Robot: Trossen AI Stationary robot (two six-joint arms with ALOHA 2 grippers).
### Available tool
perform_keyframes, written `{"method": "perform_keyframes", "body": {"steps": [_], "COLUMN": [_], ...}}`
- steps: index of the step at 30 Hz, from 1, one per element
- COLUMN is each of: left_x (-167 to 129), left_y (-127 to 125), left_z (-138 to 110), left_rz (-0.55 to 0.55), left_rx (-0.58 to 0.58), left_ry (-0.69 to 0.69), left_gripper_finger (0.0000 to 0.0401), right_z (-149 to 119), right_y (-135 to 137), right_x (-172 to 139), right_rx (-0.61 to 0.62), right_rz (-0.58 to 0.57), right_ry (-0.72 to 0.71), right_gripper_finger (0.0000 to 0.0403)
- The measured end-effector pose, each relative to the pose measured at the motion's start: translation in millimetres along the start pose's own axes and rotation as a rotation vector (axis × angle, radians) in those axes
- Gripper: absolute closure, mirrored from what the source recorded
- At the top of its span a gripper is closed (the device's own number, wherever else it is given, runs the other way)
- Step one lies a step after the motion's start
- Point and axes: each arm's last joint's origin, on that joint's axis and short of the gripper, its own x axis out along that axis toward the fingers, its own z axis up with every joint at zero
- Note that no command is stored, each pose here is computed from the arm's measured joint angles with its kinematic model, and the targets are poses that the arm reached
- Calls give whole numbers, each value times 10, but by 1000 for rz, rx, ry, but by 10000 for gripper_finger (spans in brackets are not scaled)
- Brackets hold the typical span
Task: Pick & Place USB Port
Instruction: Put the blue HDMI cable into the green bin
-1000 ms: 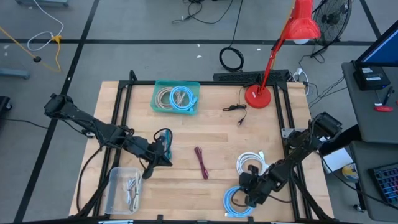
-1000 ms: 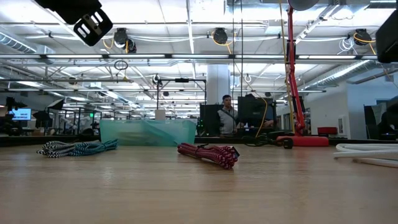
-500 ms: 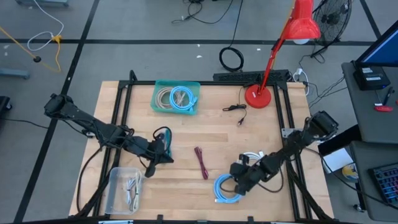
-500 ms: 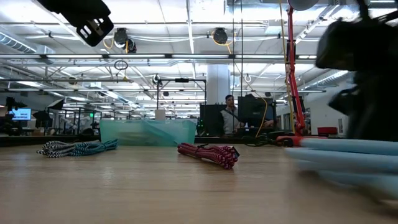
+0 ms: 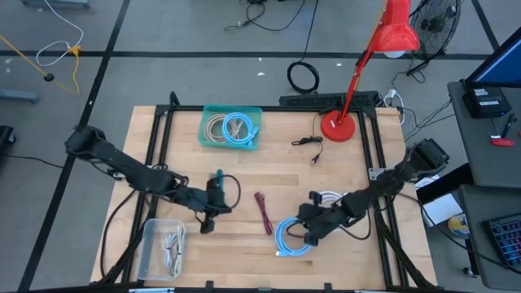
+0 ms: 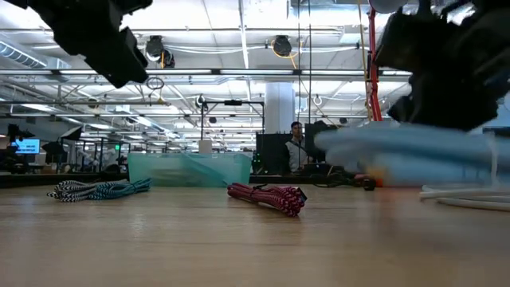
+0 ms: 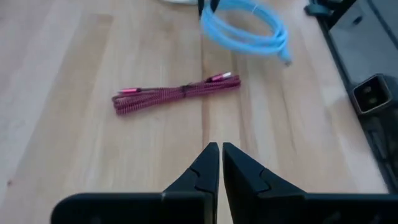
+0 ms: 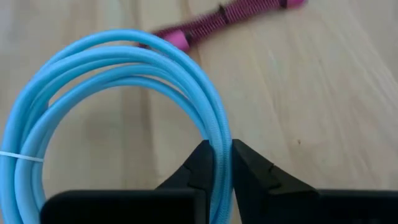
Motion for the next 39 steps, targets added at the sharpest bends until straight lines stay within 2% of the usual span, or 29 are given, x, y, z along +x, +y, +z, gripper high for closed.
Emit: {"method": "perform_keyframes", "body": {"steps": [5, 11, 13, 16, 19, 21, 24, 29, 34, 39], "left_x": [229, 279, 264, 207, 167, 130, 95, 204, 486, 830], "left_y": [31, 265, 391, 637, 880, 1000, 1110, 1152, 1073, 1022], "left_z": [2, 280, 404, 594, 681, 699, 722, 728, 743, 661], "left_rz": [14, 70, -15, -257, -440, -513, -516, -509, -505, -507], "left_rx": [-16, -161, -217, -337, -462, -533, -606, -664, -679, -722], "left_ry": [-18, -254, -319, -356, -312, -273, -276, -246, -173, -62], "left_gripper_finger": [378, 393, 397, 386, 370, 359, 341, 304, 259, 223], "right_z": [114, 287, 391, 528, 686, 755, 846, 1035, 1143, 1137], "right_y": [46, 67, 67, 23, -18, -56, -62, -25, -32, -35], "right_x": [-186, -417, -497, -612, -728, -783, -819, -737, -550, -461], "right_rx": [-17, -99, -145, -229, -273, -312, -370, -449, -503, -509], "right_rz": [57, 77, 67, 4, -92, -172, -238, -254, -291, -308], "right_ry": [-80, -158, -163, -102, -42, 5, 32, 31, 71, 98], "right_gripper_finger": [374, 374, 374, 374, 374, 374, 374, 374, 374, 374]}}
